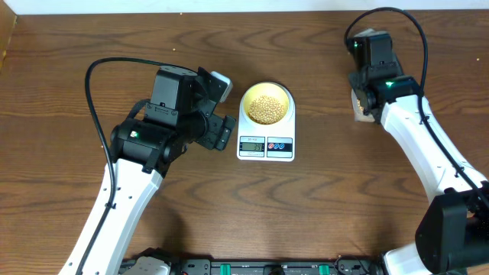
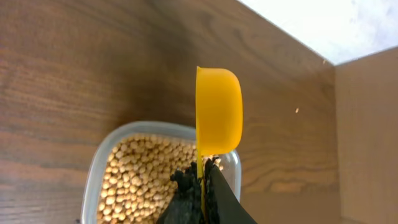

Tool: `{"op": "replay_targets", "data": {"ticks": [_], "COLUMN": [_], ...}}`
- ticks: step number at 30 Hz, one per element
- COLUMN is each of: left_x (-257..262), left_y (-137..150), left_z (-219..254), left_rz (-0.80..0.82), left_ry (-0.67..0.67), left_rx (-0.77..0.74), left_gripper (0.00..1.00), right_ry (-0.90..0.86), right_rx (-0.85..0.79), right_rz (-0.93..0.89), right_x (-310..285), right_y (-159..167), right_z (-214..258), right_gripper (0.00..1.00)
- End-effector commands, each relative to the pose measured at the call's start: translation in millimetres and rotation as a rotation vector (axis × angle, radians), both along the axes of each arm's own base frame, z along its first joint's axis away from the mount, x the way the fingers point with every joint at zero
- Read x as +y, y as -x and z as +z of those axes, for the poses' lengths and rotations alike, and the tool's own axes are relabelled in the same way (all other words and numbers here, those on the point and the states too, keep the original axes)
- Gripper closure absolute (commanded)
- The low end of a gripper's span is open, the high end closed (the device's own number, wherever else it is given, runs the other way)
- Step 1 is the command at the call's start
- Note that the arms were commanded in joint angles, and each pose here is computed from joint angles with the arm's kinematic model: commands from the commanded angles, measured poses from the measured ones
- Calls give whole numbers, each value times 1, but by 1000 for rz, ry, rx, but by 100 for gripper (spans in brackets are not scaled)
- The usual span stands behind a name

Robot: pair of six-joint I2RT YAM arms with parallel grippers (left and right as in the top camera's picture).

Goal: Scoop item into bowl and weigh 50g on scale
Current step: 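Move the empty scoop back over the soybean tub with the right gripper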

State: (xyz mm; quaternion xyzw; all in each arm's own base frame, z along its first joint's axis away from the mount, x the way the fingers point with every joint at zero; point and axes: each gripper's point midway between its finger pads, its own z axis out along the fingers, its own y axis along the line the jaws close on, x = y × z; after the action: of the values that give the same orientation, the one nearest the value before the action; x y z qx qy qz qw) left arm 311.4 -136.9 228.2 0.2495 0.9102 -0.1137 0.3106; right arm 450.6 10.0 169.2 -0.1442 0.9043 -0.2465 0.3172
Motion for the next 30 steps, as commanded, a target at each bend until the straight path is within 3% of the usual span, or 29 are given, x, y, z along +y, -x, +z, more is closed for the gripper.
{"op": "replay_targets", "data": {"ticks": [1,10,30], "left_x": [-1,-1,-1], "left_y": [1,1,1], "left_z": [-1,-1,-1], "left_rz": [-14,-14,-14], "left_ry": [0,1,1], "left_rx": [4,4,4], "left_gripper": [17,17,17], "right_ry": [-29,-85,-160], "right_rx": [-20,106,200], "right_rz": [-78,-194,-230], "right_x": [-11,-34,-52], "right_y": [8,38,42], "right_z": [7,-16,-51], "right_gripper": [99,99,99]}}
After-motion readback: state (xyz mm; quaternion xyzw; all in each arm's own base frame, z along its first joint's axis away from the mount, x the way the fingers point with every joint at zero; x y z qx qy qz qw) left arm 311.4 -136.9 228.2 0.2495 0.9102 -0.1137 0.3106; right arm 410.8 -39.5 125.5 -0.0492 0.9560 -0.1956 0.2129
